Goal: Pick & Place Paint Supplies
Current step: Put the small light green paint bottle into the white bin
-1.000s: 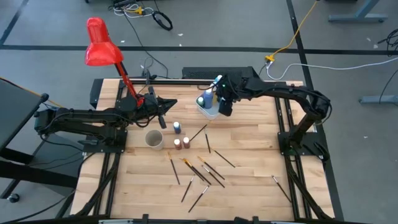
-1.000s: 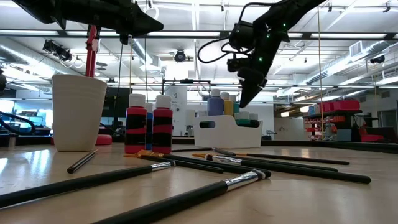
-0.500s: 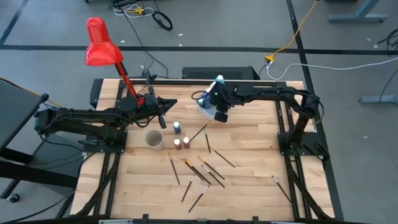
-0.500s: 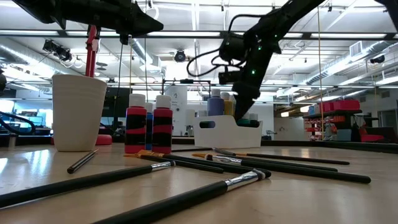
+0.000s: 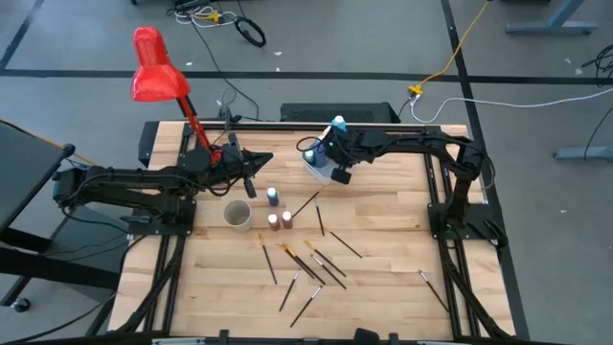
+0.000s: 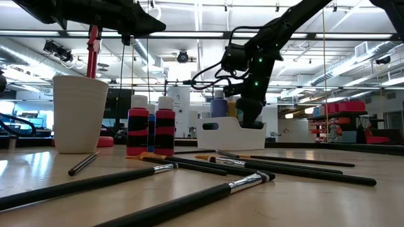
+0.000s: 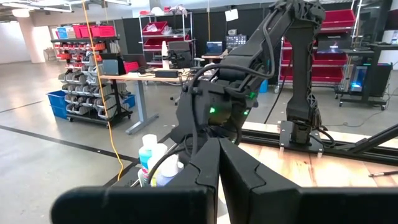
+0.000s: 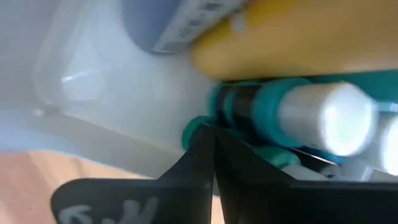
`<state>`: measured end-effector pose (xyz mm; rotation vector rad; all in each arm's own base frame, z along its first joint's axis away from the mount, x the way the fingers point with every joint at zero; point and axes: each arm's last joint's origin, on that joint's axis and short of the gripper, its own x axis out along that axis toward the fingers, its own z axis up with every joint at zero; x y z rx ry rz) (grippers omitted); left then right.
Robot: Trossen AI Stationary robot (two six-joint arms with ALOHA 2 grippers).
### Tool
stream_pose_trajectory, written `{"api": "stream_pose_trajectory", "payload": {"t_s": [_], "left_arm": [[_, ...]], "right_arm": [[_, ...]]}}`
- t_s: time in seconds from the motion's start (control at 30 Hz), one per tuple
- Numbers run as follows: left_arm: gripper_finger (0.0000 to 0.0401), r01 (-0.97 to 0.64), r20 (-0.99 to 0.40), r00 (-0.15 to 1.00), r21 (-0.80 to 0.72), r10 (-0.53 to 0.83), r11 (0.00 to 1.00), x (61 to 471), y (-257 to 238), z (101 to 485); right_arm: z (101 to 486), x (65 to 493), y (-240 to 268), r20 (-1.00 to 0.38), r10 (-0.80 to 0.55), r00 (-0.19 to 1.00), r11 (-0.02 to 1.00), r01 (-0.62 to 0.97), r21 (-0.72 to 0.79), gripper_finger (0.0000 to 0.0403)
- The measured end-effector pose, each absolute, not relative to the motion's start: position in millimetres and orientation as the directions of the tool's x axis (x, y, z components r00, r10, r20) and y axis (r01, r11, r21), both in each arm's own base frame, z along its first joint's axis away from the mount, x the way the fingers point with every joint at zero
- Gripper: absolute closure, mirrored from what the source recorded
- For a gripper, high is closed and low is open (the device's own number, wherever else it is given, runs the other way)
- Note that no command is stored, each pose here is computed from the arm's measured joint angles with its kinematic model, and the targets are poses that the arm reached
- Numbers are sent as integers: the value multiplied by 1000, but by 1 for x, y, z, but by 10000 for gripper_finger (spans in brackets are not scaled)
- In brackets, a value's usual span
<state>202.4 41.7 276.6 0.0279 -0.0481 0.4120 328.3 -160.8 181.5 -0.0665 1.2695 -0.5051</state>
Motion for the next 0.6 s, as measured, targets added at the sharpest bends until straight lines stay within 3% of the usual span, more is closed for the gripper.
{"api": "stream_pose_trajectory", "payload": {"t_s": [0.13,0.6], "left_arm": [[383,-401,52,915,17,400,916,202,42,277],[383,-401,52,915,17,400,916,202,42,277]], "right_arm": [[181,326,-161,-884,-439,161,870,323,-373,397],[190,327,-146,-906,-375,196,897,325,-301,399]]}}
